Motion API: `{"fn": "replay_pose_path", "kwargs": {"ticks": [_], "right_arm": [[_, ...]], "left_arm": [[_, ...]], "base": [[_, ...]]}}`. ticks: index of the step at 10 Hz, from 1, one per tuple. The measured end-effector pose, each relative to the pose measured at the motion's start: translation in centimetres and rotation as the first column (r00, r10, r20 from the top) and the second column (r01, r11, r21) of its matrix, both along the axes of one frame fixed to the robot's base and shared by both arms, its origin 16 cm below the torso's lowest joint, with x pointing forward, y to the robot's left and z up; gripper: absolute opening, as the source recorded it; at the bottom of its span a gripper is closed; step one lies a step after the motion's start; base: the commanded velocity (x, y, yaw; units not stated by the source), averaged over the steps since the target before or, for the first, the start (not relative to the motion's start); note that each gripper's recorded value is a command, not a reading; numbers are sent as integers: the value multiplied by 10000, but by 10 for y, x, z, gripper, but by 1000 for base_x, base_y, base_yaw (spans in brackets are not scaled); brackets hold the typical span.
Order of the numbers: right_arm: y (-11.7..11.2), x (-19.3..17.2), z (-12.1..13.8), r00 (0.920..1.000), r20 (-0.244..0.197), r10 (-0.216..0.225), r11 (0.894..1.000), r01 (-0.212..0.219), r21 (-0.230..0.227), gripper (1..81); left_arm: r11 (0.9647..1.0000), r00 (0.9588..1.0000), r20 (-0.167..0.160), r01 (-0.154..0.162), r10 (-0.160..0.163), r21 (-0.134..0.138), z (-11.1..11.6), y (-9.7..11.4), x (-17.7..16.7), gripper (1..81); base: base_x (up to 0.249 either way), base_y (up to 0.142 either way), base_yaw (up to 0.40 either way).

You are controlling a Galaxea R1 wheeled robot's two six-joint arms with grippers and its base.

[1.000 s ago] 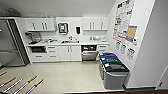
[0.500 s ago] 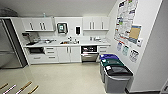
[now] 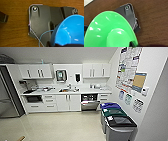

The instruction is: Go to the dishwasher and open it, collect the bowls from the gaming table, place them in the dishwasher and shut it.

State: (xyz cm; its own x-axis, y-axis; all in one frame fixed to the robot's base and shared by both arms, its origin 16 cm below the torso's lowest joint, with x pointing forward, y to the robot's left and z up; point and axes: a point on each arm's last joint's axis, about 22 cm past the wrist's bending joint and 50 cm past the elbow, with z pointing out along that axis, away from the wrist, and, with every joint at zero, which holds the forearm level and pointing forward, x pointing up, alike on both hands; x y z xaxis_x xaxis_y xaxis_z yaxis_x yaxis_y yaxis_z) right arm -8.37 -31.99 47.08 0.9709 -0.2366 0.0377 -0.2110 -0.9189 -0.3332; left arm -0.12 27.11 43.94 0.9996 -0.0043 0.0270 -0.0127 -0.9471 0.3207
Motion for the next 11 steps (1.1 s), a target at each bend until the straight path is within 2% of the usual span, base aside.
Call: {"fn": "replay_pose_path", "kwargs": {"ticks": [11], "right_arm": [[4,0,-5,10000,9,65,10000,-65,-73,10]], "left_arm": [[10000,10000,5,-3,3,12,0,0,1,10]], "base": [[221,0,0]]}}
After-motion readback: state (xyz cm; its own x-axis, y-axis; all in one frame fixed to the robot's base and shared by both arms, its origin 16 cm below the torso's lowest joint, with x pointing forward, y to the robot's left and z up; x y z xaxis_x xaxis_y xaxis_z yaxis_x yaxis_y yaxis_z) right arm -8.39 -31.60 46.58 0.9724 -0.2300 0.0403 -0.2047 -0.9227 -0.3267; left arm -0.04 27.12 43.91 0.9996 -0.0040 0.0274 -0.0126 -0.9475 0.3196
